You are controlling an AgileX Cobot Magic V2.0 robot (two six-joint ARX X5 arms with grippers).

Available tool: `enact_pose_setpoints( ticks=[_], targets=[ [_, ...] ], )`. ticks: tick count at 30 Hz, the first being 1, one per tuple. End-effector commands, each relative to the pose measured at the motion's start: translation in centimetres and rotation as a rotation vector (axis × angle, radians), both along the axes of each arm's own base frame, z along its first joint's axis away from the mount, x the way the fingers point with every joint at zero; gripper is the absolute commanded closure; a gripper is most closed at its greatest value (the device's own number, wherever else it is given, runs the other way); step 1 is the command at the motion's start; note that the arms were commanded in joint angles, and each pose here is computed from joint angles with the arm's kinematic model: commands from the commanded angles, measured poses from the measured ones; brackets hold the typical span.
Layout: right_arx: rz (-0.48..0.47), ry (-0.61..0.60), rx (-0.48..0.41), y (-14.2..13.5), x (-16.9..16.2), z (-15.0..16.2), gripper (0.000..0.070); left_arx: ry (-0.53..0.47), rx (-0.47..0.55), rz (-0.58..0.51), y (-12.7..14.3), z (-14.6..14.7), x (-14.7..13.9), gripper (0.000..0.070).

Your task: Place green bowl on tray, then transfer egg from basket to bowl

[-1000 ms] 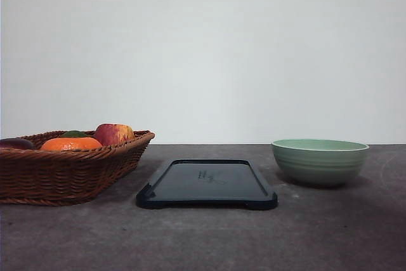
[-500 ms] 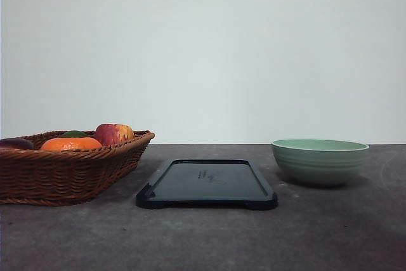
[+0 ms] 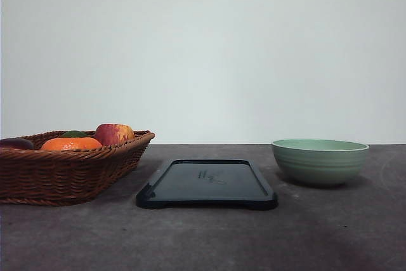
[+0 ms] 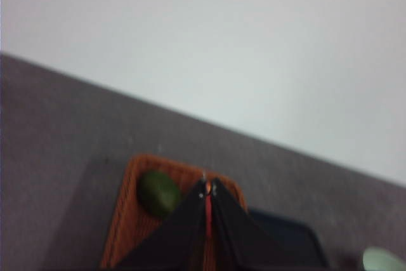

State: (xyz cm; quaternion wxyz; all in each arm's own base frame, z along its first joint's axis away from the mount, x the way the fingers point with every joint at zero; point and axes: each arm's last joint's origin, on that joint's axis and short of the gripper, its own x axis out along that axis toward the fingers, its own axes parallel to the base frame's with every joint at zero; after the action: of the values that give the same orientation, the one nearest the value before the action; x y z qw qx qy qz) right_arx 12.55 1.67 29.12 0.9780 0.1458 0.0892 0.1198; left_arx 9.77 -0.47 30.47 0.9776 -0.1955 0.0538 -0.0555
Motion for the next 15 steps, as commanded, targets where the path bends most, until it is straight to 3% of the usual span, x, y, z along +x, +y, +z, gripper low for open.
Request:
enact_pose_setpoints(
  ticks=[1,15],
  targets=[
    [0.025,0.027,-0.039,0.1,0.6,0.5,0.0693,0.038,0.026,-0.02,-0.1,0.8,0.5,0.07],
    [0.139,0.398,-0.126,0.8,5.4,0.1,0.0693,0.389,0.154,-0.173,-0.6,2.6,6.7,0.07]
  ],
)
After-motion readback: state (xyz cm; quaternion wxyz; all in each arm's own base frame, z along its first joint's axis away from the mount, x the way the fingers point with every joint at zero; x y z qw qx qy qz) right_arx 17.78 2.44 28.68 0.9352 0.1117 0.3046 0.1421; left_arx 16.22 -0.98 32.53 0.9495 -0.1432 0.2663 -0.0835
